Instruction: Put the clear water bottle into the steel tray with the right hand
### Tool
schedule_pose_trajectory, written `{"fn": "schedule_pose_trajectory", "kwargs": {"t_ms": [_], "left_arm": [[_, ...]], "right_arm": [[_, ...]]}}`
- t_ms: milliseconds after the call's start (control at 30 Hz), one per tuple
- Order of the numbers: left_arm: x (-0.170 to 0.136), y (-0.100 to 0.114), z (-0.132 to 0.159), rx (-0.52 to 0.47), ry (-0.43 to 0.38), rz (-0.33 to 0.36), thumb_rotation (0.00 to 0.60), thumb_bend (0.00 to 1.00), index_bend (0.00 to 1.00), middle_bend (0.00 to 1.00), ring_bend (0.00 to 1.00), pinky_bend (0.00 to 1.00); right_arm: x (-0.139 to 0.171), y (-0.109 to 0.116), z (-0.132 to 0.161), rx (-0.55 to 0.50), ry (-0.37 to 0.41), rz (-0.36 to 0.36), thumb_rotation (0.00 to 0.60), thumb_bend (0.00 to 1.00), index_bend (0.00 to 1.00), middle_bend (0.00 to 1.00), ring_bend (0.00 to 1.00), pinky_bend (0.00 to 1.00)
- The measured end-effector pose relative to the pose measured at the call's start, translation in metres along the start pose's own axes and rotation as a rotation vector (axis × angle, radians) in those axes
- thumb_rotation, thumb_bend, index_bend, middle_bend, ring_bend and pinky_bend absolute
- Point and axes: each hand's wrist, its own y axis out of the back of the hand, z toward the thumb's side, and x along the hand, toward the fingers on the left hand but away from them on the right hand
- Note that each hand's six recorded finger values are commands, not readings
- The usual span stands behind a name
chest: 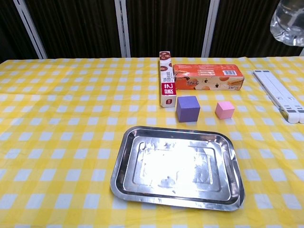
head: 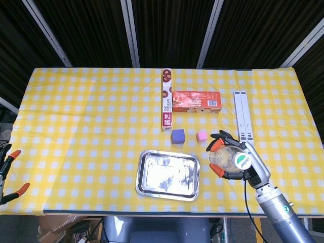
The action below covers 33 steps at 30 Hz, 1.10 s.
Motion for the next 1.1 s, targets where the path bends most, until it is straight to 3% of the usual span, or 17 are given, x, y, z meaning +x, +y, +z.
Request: {"fn": "schedule_pose_trajectory", "kwargs": {"t_ms": [233, 467, 567, 800, 1100], "left_arm": [[0.001, -0.002, 0.000, 0.004, 0.003, -0.006, 0.600, 0.22, 0.13, 0.00, 0.00, 0.00], [0.001, -0.003, 0.001, 0.009, 0.001, -0.007, 0.600, 0.22, 0.13, 0.00, 0.00, 0.00], [0.002, -0.003, 0.001, 0.012, 0.000, -0.008, 0.600, 0.22, 0.13, 0.00, 0.00, 0.00], [0.002, -0.004, 0.002, 0.018, 0.001, -0.008, 0.600, 0.22, 0.13, 0.00, 0.00, 0.00], [0.003, -0.006, 0.003, 0.026, 0.001, -0.012, 0.600, 0.22, 0.13, 0.00, 0.00, 0.00]], "right_arm": [[0.002, -0.006, -0.044, -0.038, -0.128, 0.001, 0.600, 0.58, 0.73, 0.52, 0.20, 0.00], [0.006, -0.025, -0.125, -0.117, -0.267, 0.038, 0.600, 0.58, 0.73, 0.52, 0.20, 0.00], [0.007, -0.038, -0.147, -0.146, -0.291, 0.060, 0.600, 0.58, 0.73, 0.52, 0.20, 0.00], [0.005, -0.059, -0.148, -0.164, -0.248, 0.100, 0.600, 0.58, 0.73, 0.52, 0.21, 0.00], [0.012, -0.033, -0.159, -0.185, -0.254, 0.002, 0.600, 0.58, 0.73, 0.52, 0.21, 0.00]]}}
